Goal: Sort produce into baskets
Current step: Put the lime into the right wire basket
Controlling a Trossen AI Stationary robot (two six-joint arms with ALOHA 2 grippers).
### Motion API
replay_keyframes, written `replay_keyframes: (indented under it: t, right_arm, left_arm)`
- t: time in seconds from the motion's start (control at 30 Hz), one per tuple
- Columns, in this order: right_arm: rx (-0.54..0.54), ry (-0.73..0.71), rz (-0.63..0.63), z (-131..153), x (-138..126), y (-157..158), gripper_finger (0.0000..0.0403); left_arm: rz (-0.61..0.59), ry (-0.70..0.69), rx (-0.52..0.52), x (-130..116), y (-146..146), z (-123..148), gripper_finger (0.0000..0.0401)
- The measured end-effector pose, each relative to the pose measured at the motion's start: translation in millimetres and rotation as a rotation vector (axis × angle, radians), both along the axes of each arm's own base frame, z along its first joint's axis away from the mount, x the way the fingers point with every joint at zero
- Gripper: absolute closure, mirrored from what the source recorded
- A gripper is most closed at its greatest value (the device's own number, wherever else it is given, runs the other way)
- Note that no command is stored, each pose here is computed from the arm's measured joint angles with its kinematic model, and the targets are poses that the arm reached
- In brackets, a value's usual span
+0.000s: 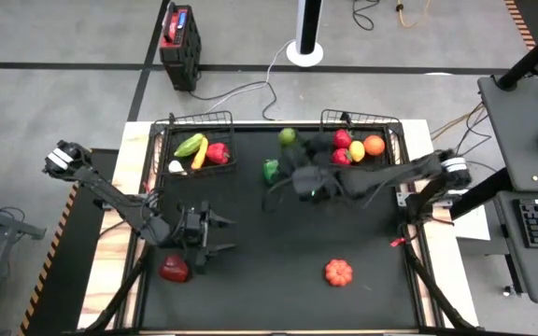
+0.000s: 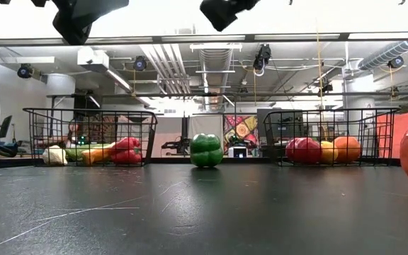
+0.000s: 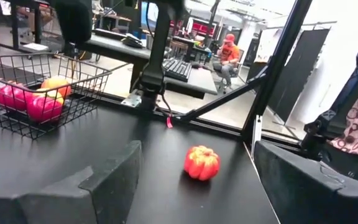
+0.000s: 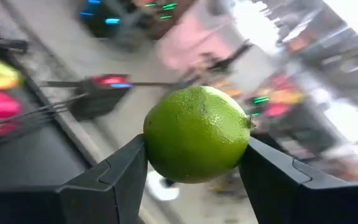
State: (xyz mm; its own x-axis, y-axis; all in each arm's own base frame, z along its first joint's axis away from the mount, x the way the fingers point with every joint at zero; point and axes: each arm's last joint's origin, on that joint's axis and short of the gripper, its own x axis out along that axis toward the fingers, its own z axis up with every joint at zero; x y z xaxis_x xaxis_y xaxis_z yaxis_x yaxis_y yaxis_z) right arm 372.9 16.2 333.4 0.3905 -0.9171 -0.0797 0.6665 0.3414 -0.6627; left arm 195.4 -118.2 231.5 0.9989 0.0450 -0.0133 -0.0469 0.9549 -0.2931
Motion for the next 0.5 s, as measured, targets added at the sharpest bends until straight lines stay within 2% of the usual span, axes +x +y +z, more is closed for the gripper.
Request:
replay_keyframes:
  t: [0.07,0.13,0.23,0.37,0.5]
  right_arm:
    - [0.151,-0.052,0.072,3,-16,-20,0.0183]
    - [0.373,-0.105,0.128,4,-33,-42,0.0183]
    - [0.670,-0.103,0.148,5,-61,-69,0.0183]
    - [0.830,-0.150,-0.005,12,-98,-85,0.0183]
    - [0.926,-0.182,-0.296,13,-141,-101,0.0183]
  left_arm:
    - [0.000,0.002,0.001,0,0,1,0.0109]
    - [0.001,0.000,0.000,1,0,2,0.0109]
    - [0.002,0.004,0.002,1,-1,2,0.0109]
    - [0.003,0.005,0.003,1,0,2,0.0109]
    - [0.003,0.005,0.003,1,0,2,0.0109]
